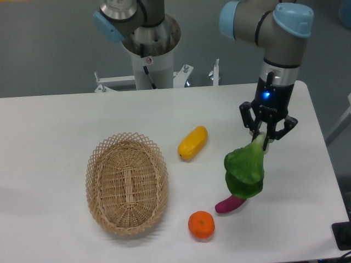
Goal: Pick up the green vegetable from the table
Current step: 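Hold the bok choy raised above the purple sweet potato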
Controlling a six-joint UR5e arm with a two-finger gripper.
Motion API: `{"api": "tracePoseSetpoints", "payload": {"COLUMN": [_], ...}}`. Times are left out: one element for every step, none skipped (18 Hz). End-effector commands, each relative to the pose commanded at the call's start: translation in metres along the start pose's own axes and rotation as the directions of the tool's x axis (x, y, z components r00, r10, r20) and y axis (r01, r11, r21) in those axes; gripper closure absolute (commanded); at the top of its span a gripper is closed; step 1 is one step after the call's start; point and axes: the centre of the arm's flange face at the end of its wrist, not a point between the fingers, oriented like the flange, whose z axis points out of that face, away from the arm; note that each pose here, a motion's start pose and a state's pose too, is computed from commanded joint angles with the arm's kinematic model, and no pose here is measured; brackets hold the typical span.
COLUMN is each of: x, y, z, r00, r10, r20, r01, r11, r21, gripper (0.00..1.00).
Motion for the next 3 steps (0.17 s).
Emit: {"api": "tracePoseSetpoints", "payload": {"x": [0.0,0.0,0.0], "y": [0.0,0.0,0.0], "z": [0.0,0.0,0.0], "r00": [1.0,1.0,1.0], "r10": [0.0,0.0,0.0], "r20": [0.0,0.0,0.0], "r01": [0.0,0.0,0.0], "r11": [1.0,1.0,1.0], "r21": [0.0,0.0,0.0], "gripper": [0.7,0.7,0.7]}}
